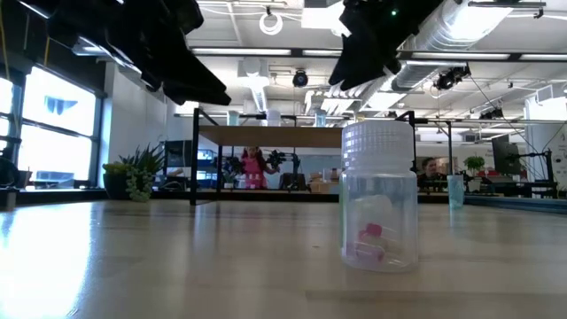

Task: Pick and place medicine bottles onto shelf by color
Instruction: Put the bottom yellow pill bottle on the shelf aligned with the other yellow pill bottle

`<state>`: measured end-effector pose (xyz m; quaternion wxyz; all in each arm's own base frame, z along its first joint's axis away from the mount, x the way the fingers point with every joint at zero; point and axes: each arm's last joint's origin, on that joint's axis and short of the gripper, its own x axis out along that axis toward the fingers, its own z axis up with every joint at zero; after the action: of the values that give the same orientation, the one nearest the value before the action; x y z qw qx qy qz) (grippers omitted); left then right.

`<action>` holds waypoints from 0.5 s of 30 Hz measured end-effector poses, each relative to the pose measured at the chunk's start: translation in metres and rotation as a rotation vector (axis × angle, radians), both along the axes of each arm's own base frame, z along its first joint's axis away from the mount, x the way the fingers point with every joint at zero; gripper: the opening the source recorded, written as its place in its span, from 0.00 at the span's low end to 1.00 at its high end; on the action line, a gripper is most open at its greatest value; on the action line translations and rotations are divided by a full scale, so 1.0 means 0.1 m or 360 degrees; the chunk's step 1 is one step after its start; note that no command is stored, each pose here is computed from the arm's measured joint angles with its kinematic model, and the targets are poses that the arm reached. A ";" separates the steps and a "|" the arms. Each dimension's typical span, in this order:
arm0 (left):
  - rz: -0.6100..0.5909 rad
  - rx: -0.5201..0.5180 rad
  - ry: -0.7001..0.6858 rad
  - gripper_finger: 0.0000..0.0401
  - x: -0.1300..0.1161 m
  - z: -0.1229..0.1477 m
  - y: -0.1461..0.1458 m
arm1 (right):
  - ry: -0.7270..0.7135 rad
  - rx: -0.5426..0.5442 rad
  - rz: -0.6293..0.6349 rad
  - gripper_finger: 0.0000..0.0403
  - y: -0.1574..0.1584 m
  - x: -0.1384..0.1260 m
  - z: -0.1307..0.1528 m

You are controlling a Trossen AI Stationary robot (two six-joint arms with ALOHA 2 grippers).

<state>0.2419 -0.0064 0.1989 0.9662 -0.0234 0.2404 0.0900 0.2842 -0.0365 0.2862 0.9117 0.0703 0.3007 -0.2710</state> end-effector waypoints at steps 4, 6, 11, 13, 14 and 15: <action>-0.0004 -0.0050 -0.0024 0.49 -0.08 0.09 -0.04 | 0.0054 0.0048 0.0091 0.51 0.16 0.02 -0.06; 0.0000 -0.0089 -0.0029 0.49 -0.13 0.13 -0.06 | 0.0065 0.0052 0.0137 0.51 0.24 0.04 -0.07; 0.0016 -0.0203 -0.0004 0.49 -0.24 0.18 -0.12 | 0.0090 0.0077 0.0212 0.51 0.42 0.11 -0.16; 0.0031 -0.0256 0.0064 0.49 -0.30 0.16 -0.15 | 0.0121 0.0077 0.0240 0.51 0.47 0.14 -0.22; 0.0039 -0.0284 0.0093 0.49 -0.32 0.14 -0.16 | 0.0139 0.0076 0.0252 0.51 0.50 0.16 -0.25; 0.0046 -0.0312 0.0122 0.49 -0.33 0.13 -0.18 | 0.0152 0.0076 0.0262 0.51 0.52 0.18 -0.28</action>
<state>0.2085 -0.0246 0.2118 0.9480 -0.1178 0.2844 0.0809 0.3018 0.0156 0.2585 0.9136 0.0539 0.3549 -0.1909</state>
